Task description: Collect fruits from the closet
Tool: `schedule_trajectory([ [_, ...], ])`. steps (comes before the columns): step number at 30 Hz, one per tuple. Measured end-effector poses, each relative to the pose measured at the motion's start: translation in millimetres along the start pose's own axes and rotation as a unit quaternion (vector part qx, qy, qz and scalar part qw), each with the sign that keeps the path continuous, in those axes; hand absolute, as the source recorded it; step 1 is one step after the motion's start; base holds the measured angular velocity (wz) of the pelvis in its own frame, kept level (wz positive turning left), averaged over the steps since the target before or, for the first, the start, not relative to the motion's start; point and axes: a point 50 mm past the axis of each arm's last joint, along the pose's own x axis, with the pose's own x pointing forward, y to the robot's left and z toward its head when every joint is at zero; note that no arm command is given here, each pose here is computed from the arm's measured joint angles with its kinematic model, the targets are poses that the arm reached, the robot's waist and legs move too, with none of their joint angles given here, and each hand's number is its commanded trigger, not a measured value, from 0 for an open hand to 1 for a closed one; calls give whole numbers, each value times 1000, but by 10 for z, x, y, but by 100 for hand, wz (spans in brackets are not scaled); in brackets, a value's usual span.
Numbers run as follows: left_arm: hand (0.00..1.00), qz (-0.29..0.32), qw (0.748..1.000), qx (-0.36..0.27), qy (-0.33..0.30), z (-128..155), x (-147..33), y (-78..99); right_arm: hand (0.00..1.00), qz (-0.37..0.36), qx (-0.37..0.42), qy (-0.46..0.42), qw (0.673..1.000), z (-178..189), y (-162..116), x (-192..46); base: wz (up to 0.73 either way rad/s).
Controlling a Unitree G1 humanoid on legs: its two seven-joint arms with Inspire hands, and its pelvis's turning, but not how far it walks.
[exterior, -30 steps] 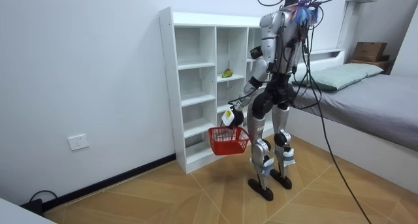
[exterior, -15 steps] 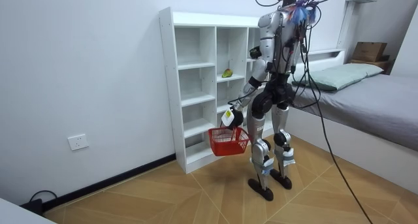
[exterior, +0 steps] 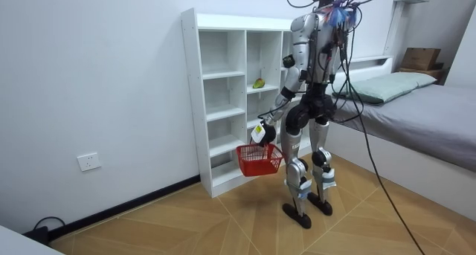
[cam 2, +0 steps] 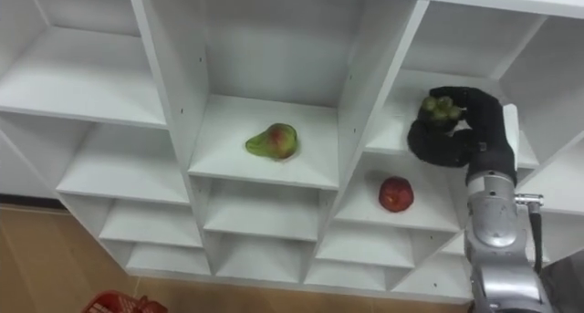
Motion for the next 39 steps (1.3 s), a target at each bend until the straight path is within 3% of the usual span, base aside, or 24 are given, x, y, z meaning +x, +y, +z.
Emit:
schedule_trajectory([
  [7,100,-4,1000,-16,-22,56,-3,-29,100,63,3,-37,997,80,238,-189,-8],
  [22,100,-25,998,-43,-47,198,-12,-180,100,84,94,-58,990,183,462,-448,-6],
  [29,100,-33,996,-40,-68,341,13,-205,100,103,110,-69,986,193,543,-504,-8],
  [39,100,-38,997,-29,-61,332,30,-219,100,113,110,-73,985,193,556,-516,-3],
])
